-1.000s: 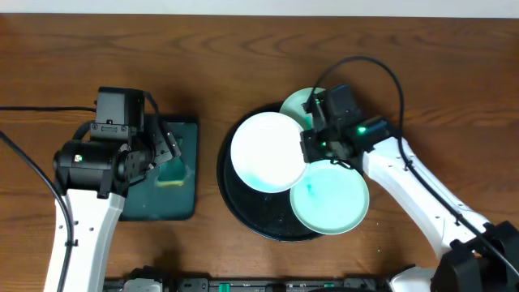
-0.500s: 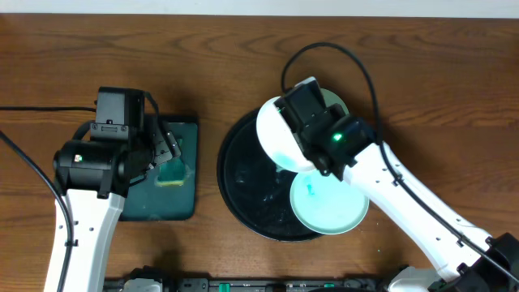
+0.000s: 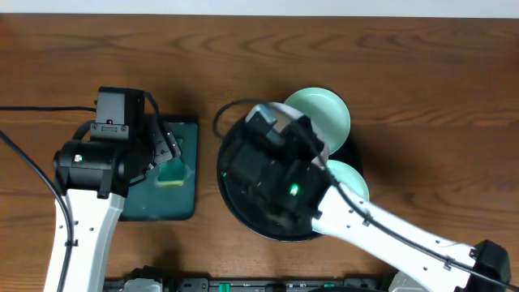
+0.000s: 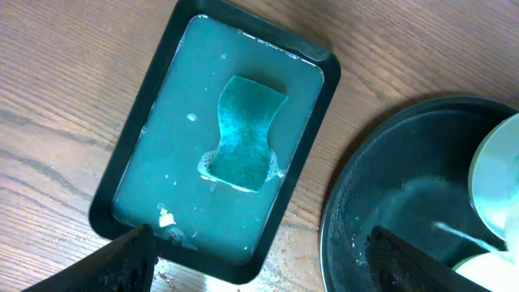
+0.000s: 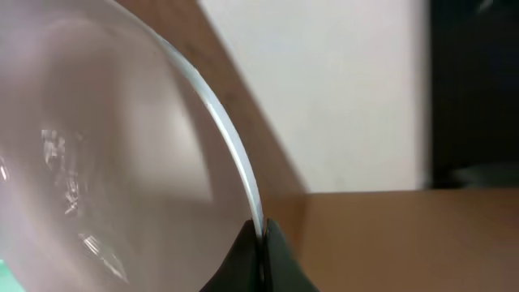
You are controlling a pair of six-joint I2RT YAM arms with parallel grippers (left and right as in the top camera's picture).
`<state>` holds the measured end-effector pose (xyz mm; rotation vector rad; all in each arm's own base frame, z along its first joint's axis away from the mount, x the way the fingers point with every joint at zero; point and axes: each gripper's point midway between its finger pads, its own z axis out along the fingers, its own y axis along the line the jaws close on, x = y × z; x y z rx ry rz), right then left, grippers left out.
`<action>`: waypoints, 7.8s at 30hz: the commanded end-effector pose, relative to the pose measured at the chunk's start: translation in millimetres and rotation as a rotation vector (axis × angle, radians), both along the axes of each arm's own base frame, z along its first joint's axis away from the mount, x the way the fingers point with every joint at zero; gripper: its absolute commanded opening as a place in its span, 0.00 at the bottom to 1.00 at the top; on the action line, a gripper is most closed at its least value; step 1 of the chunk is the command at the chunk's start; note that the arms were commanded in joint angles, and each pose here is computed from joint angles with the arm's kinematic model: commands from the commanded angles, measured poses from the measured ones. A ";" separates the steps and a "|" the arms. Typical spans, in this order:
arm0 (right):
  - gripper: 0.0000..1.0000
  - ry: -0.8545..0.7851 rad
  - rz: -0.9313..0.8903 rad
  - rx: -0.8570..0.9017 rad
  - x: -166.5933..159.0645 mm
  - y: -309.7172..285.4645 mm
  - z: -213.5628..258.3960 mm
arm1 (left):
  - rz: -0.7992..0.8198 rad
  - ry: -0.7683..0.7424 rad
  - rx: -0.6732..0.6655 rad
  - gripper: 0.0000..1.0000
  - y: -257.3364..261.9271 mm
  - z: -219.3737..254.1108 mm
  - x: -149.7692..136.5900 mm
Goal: Clean dirty plates on tray and stack at the side
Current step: 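Lift the white plate off the tray with the right gripper, then carry the white plate right and set it on the table, then move the right gripper to the upper green plate and drag it, then grasp the green sponge in the basin with the left gripper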
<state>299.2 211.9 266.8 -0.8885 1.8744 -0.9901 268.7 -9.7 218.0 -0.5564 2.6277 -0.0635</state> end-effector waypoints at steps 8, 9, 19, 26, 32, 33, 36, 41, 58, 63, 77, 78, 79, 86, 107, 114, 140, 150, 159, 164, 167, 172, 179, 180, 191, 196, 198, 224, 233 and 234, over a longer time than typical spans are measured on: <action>0.01 -0.182 0.019 -0.131 -20.1 9.6 47.7 | 0.004 0.006 0.005 0.83 1.2 -1.3 0.0; 0.01 -0.182 0.019 -0.130 -20.0 9.7 47.8 | 0.004 0.006 0.005 0.83 1.2 -1.3 0.0; 0.01 -0.173 0.026 -0.122 -19.9 11.1 45.8 | 0.001 0.005 0.007 0.83 1.2 -1.2 0.2; 0.01 0.067 0.116 0.159 -28.5 40.7 -7.4 | 0.001 0.003 0.006 0.83 1.1 -1.0 0.6; 0.01 0.173 0.075 0.295 -28.9 37.1 -24.9 | 0.001 0.002 0.006 0.83 1.0 -0.9 0.9; 0.01 0.237 0.067 0.334 -25.7 37.2 -36.1 | 0.001 0.000 0.006 0.83 1.0 -0.7 1.3; 0.01 0.369 -0.033 0.494 -24.9 23.4 -54.3 | 0.001 0.000 0.006 0.83 1.0 -0.7 1.4; 0.01 0.547 -0.146 0.743 0.7 6.0 -76.7 | 0.001 -0.001 0.006 0.83 1.0 -0.5 1.6; 0.01 0.376 -0.774 1.533 79.7 -258.2 -71.8 | 0.002 0.011 0.006 0.83 1.1 -1.8 -1.0; 0.01 0.235 -0.967 1.597 63.8 -339.5 -82.9 | 0.002 0.010 0.006 0.83 1.1 -1.7 -0.9; 0.01 0.335 -1.319 1.637 43.7 -428.2 -220.2 | 0.001 0.011 0.007 0.83 1.2 -1.9 -1.2; 0.01 0.346 -1.326 1.638 43.4 -427.7 -225.1 | 0.001 0.012 0.006 0.83 1.2 -1.9 -1.3; 0.01 0.357 -1.331 1.637 43.2 -426.6 -228.7 | 0.001 0.012 0.006 0.83 1.2 -1.9 -1.3; 0.22 0.319 -1.293 1.641 45.1 -425.3 -205.6 | 0.001 0.012 0.006 0.83 1.2 -1.9 -1.3; 0.99 0.409 -0.426 1.507 28.0 -214.1 1.0 | 0.001 0.015 0.007 0.84 1.2 -2.2 -1.8; 0.99 0.695 -0.567 1.384 34.8 -178.2 -77.8 | 0.001 0.015 0.007 0.83 1.2 -2.2 -1.9; 0.50 0.832 -0.494 1.315 133.2 -119.2 -242.0 | 0.001 0.054 0.010 0.83 0.9 -12.2 1.3; 0.06 0.783 -0.482 1.344 145.2 -119.0 -237.1 | 0.001 0.054 0.010 0.83 0.9 -12.1 1.4; 0.01 0.795 -0.479 1.371 141.9 -115.0 -228.0 | 0.001 0.054 0.010 0.83 0.9 -12.1 1.4; 0.01 0.809 -0.365 1.376 126.7 -93.7 -179.9 | 0.001 0.054 0.010 0.83 0.9 -12.1 1.4; 0.01 0.847 -0.362 1.329 113.8 -81.0 -180.5 | 0.001 0.054 0.010 0.83 0.9 -12.1 1.5; 0.01 0.938 -0.358 1.212 93.5 -50.0 -207.7 | 0.001 0.053 0.011 0.83 1.0 -12.1 1.6; 0.01 0.976 -0.475 1.144 84.0 -33.4 -254.3 | -0.020 0.074 0.023 0.82 1.0 -17.1 3.5; 0.01 0.983 -0.490 1.143 83.1 -33.6 -259.8 | -0.020 0.081 0.024 0.82 0.9 -19.5 5.2; 0.01 1.003 -0.505 1.130 79.5 -34.4 -268.0 | -0.029 0.294 0.043 0.70 -1.5 -88.1 32.0; 0.01 1.008 -0.509 1.128 78.0 -34.8 -268.3 | -0.048 0.409 0.056 0.62 -1.5 -133.4 42.8; 0.01 1.011 -0.513 1.126 77.0 -35.2 -268.5 | -0.044 0.457 0.057 0.56 -0.1 -150.0 43.1; 0.01 1.027 -0.521 1.114 72.5 -36.6 -269.2 | -0.059 0.472 0.030 0.46 11.9 -204.4 40.7; 0.01 1.027 -0.521 1.113 72.4 -36.7 -269.2 | -0.079 0.338 0.012 0.59 7.7 -166.5 52.3; 0.01 1.027 -0.521 1.113 72.6 -36.7 -269.2 | -0.082 0.319 0.013 0.59 7.7 -160.7 53.4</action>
